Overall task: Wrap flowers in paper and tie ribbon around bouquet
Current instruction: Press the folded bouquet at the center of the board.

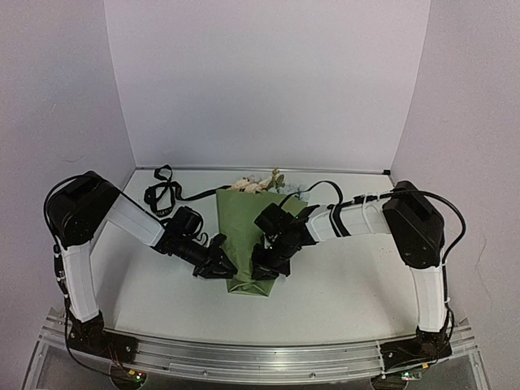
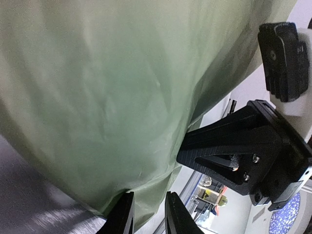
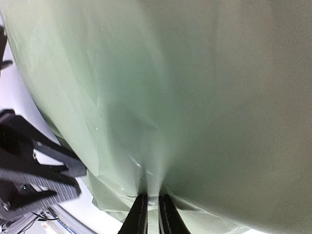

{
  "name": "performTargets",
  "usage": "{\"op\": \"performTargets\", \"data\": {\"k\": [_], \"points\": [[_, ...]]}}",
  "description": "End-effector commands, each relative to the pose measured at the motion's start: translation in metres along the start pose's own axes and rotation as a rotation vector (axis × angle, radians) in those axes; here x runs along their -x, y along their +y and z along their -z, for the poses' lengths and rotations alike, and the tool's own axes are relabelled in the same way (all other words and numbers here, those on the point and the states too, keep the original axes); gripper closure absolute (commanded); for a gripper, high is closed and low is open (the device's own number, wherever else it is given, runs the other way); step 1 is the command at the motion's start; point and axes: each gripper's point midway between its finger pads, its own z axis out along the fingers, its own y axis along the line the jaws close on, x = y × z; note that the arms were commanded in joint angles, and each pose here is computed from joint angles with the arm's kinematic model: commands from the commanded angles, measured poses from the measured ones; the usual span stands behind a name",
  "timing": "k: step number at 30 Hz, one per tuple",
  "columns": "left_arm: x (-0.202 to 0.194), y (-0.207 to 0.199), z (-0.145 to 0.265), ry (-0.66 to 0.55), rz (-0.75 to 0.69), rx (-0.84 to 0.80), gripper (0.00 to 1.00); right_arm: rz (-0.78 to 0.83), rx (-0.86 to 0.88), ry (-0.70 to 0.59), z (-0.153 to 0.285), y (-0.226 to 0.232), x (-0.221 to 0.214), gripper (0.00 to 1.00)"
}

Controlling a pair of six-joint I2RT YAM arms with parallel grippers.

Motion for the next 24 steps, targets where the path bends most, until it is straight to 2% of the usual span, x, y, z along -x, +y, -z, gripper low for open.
{"op": "performTargets", "data": {"k": [1, 15, 24], "points": [[0.034, 0.013, 0.006, -0.096, 0.049, 0.017, 0.76, -0.013, -0.062, -0.003, -0.008, -0.019, -0.002, 0.89], [0.108, 0.03, 0.038, -0.248, 0.142, -0.031, 0.73, -0.016, -0.066, 0.005, -0.008, -0.022, -0.004, 0.89], [0.174, 0.036, 0.053, -0.337, 0.169, -0.075, 0.72, -0.01, -0.063, 0.011, -0.008, -0.022, -0.005, 0.89]]}}
